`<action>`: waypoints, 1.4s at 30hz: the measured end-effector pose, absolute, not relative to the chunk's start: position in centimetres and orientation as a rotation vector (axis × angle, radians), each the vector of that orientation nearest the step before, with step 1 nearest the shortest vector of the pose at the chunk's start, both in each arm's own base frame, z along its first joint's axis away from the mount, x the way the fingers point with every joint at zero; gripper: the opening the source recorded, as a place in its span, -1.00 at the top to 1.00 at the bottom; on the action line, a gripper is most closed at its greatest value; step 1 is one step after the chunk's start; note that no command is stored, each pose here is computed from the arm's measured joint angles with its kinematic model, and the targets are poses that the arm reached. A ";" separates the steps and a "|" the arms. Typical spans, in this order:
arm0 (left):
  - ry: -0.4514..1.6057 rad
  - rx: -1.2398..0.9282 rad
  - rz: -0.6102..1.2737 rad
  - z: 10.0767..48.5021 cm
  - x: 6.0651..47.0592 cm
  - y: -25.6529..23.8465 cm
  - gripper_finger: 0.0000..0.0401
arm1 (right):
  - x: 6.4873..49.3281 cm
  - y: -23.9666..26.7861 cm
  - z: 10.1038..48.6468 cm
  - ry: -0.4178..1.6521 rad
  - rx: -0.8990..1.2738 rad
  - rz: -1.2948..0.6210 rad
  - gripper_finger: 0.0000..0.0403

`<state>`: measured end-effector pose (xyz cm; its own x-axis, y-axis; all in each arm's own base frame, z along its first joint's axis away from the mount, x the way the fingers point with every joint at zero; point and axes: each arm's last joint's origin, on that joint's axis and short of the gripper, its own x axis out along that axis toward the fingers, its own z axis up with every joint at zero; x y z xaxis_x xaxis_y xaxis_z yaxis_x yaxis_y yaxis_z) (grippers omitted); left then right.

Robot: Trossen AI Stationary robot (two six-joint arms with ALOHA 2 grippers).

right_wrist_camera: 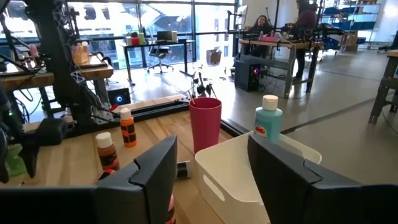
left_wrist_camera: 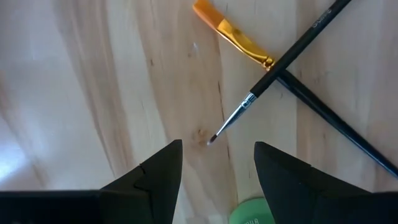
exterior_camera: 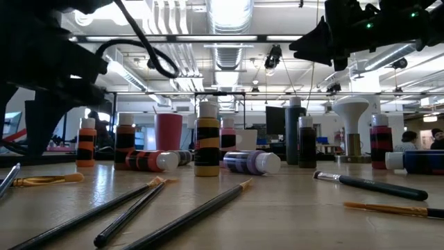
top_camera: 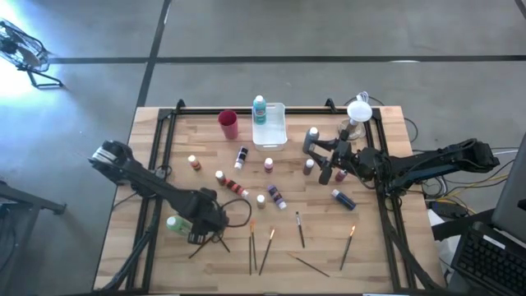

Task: Pick & Place Paint Supplies
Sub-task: Put the silver paint brush into the pink cup

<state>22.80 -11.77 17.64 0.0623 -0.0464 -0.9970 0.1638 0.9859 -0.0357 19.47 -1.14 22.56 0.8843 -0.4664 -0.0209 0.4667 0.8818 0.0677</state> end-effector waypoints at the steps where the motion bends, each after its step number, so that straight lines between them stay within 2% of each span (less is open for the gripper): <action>1: 1.503 0.095 -0.162 17.5 22.9 -11.8 -0.02 | 19.5 -1.1 22.6 0.004 0.072 -0.486 0.08; 15: 1.500 0.125 -0.194 16.3 23.6 -12.2 -0.01 | 19.5 -1.1 22.6 0.005 0.068 -0.485 0.24; 19: 1.518 0.142 -0.200 15.8 23.7 -12.2 0.05 | 19.5 -1.1 22.6 0.006 0.068 -0.485 0.29; 29: 1.540 0.147 -0.195 15.3 23.8 -12.3 0.38 | 19.5 -1.1 22.5 0.007 0.067 -0.486 0.43; 40: 1.554 0.143 -0.191 15.5 23.6 -12.2 0.92 | 19.5 -1.1 22.5 0.008 0.067 -0.486 0.59; 42: 1.558 0.143 -0.189 15.9 23.5 -12.2 0.96 | 19.5 -1.1 22.5 0.008 0.067 -0.486 0.62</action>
